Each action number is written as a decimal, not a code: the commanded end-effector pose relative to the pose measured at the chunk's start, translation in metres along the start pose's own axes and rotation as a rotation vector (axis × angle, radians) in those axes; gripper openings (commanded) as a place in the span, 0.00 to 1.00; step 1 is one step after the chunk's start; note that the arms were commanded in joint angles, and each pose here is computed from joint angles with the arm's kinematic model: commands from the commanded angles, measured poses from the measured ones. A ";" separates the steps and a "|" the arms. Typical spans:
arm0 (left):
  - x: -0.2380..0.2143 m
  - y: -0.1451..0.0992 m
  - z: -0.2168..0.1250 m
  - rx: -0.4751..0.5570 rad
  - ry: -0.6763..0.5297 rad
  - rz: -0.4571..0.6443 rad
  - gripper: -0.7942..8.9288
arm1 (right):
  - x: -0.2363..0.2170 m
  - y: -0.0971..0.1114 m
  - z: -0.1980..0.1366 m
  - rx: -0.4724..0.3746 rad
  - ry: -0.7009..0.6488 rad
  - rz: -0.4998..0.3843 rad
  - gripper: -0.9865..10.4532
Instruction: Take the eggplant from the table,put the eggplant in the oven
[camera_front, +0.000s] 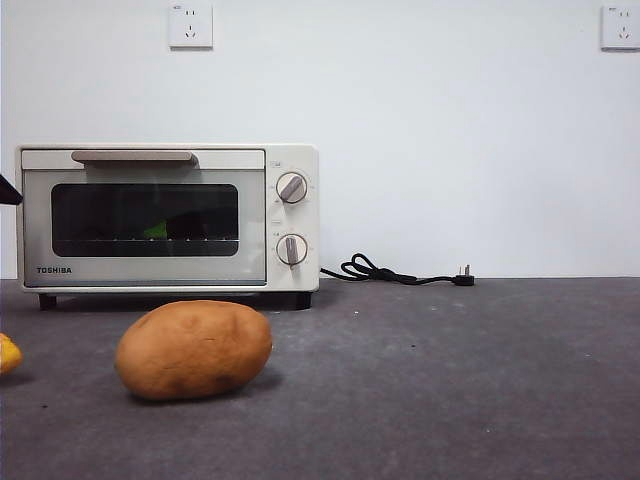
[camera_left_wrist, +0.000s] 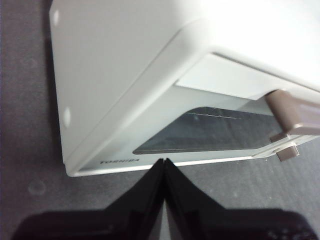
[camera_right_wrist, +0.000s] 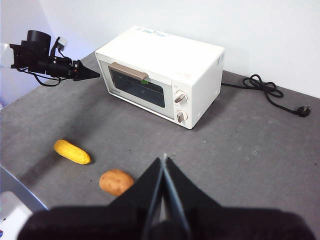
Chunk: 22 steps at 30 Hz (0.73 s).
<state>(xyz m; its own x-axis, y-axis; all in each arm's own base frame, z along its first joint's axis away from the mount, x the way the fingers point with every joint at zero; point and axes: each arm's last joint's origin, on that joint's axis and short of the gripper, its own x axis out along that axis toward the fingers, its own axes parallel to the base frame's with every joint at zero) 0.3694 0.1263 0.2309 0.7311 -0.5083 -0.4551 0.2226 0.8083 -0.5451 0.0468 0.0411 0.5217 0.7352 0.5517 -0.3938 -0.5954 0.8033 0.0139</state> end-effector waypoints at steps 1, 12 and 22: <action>-0.008 -0.016 0.006 0.015 -0.010 0.021 0.08 | 0.000 0.000 -0.002 0.007 0.026 0.004 0.08; -0.050 -0.107 0.015 0.137 -0.033 0.125 0.08 | 0.000 0.000 -0.002 0.006 0.026 0.004 0.08; -0.104 -0.202 -0.011 0.284 -0.016 0.120 0.08 | 0.000 0.000 -0.002 0.003 0.025 0.003 0.08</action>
<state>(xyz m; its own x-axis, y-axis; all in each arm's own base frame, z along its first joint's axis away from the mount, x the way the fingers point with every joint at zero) 0.2469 0.0153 0.3764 0.7682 -0.4090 -0.4924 0.2926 0.9085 -0.2982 0.0468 0.0411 0.5216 0.7349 0.5519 -0.3941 -0.5958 0.8030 0.0135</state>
